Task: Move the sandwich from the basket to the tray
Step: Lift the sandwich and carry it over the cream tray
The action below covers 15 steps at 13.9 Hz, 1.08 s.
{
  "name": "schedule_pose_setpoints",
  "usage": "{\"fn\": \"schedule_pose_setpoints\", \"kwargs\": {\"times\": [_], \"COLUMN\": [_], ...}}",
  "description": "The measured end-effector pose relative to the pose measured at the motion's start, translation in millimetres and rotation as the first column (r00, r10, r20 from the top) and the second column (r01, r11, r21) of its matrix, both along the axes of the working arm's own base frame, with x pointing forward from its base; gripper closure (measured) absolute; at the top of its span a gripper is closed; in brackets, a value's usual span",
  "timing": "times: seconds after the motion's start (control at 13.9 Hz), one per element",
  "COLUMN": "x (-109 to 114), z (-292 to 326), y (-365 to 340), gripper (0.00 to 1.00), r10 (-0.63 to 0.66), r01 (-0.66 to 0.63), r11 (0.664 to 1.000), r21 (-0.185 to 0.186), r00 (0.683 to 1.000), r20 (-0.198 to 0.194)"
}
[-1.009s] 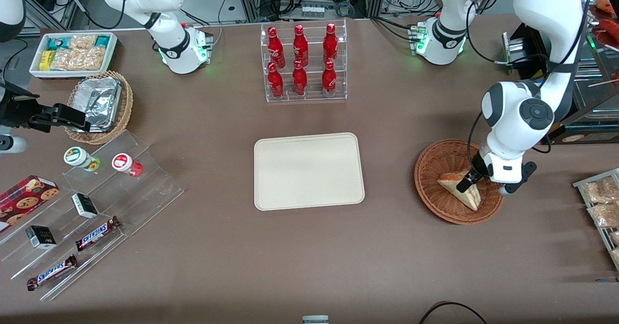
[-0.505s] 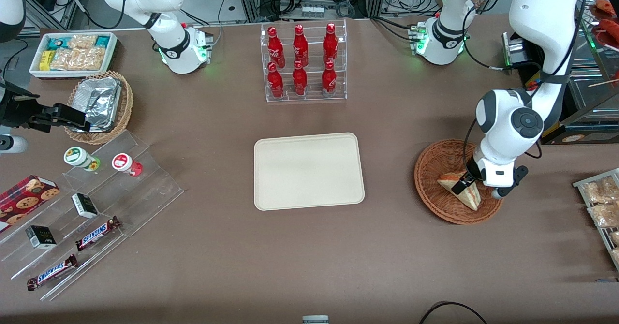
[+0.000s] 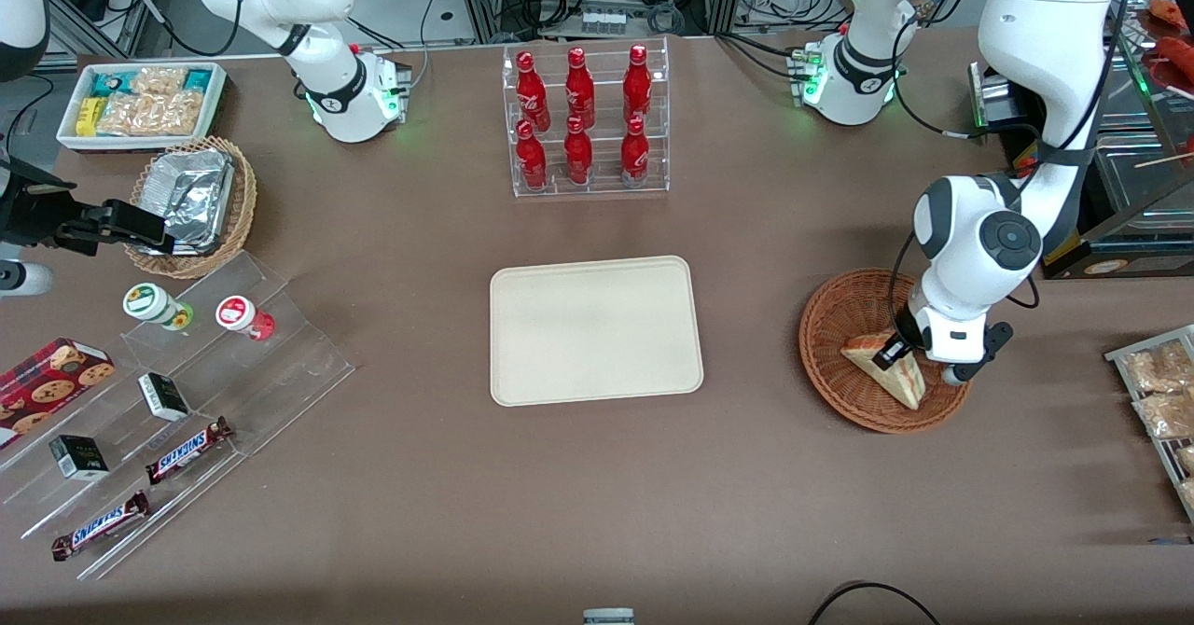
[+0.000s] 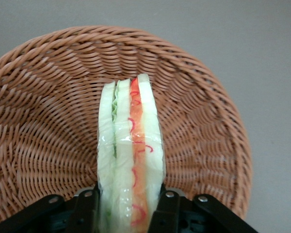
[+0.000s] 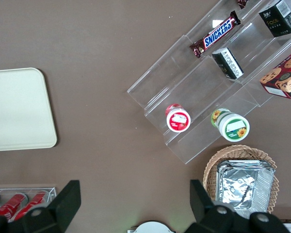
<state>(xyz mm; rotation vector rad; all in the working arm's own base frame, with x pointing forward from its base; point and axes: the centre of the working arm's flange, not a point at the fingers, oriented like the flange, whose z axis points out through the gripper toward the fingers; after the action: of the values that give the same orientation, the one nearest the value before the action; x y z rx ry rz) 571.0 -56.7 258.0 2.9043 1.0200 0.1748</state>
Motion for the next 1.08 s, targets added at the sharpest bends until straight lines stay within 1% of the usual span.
{"fn": "schedule_pose_setpoints", "kwargs": {"times": [0.07, 0.22, 0.29, 0.36, 0.43, 0.5, 0.65, 0.72, 0.94, 1.08], "x": [3.5, 11.8, 15.2, 17.3, 17.8, 16.5, 6.3, -2.2, -32.4, -49.5], "z": [12.9, 56.3, 82.5, 109.0, 132.6, 151.3, 169.2, 168.6, 144.3, 121.4], "y": [-4.4, -23.3, -39.8, -61.4, -85.5, -111.3, -167.4, -197.6, -289.3, -344.2], "gripper": [0.67, 0.69, 0.72, 0.78, 0.81, 0.81, 0.81, 0.81, 0.81, 0.81], "r10": [-0.008, -0.055, -0.090, -0.129, -0.168, -0.211, -0.301, -0.349, -0.482, -0.543], "r01": [0.008, 0.056, 0.092, 0.132, 0.172, 0.214, 0.303, 0.351, 0.484, 0.545], "r11": [1.000, 0.998, 0.995, 0.991, 0.984, 0.976, 0.953, 0.936, 0.875, 0.838], "r21": [0.002, 0.017, 0.027, 0.033, 0.033, 0.029, 0.019, 0.015, 0.000, -0.010], "r00": [1.000, 0.997, 0.993, 0.987, 0.981, 0.973, 0.951, 0.934, 0.871, 0.832], "r20": [-0.014, -0.060, -0.077, -0.092, -0.099, -0.098, -0.076, -0.074, -0.099, -0.115]}}
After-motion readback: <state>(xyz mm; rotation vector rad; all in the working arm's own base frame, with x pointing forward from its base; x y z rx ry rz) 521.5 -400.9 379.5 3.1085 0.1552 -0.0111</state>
